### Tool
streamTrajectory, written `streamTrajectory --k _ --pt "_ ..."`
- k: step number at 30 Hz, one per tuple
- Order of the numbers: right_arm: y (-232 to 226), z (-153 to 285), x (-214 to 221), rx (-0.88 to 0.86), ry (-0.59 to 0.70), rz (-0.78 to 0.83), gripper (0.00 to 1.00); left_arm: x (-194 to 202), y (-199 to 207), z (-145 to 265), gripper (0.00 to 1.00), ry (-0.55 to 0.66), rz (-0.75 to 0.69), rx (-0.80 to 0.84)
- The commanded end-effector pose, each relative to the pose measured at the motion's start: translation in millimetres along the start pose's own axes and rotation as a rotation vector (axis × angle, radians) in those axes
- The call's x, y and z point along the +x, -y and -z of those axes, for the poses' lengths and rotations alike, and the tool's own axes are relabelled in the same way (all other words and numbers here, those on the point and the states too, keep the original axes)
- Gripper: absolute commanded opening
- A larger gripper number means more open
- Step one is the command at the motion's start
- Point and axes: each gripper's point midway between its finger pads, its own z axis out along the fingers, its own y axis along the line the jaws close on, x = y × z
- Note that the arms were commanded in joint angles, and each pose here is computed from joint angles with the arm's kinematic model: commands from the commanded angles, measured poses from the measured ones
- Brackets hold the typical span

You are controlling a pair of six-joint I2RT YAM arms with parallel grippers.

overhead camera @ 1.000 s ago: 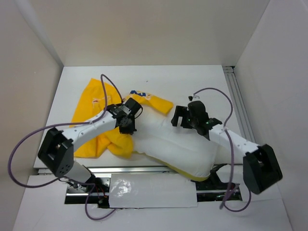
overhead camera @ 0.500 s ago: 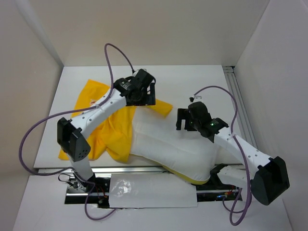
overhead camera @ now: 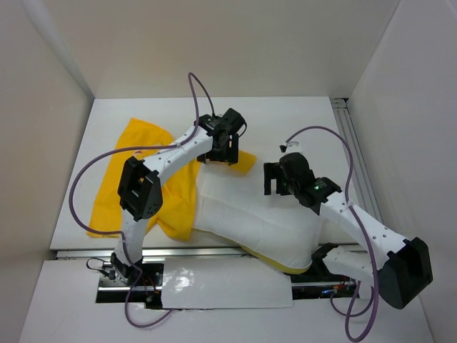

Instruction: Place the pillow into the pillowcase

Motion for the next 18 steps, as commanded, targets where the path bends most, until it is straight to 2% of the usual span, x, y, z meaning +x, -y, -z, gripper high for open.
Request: streamTrajectory --k 1,2,6,7,8,9,11,14,18 --pt "-1 -2 -14 0.020 0.044 0.052 1.00 -13 10 15 0.95 0.054 0.016 0.064" --pt "-1 -2 -16 0.016 0.055 0.060 1.00 -12 14 9 0.89 0.041 0.013 0.066" --pt "-17 -4 -38 -0.060 0.112 0.156 1.00 -27 11 -7 0.47 0.039 0.073 0.064" --pt "-18 -6 -43 -0.061 0.123 0.198 1.00 -33 16 -6 0.17 0.031 0.100 0.103" --pt "-21 -6 -47 -0.079 0.140 0.222 1.00 -37 15 -8 0.05 0.031 0.113 0.116" --pt "-18 -14 -46 -0.068 0.131 0.239 1.00 -43 9 -10 0.00 0.033 0.136 0.123" --pt "-28 -16 -65 -0.095 0.196 0.260 1.00 -47 14 -10 0.00 0.031 0.157 0.161" --pt "-42 -30 -85 -0.174 0.281 0.374 1.00 -64 12 -6 0.00 0.080 0.171 0.207" --pt "-47 -46 -101 -0.270 0.274 0.455 1.00 -76 17 9 0.00 0.128 0.147 0.257"
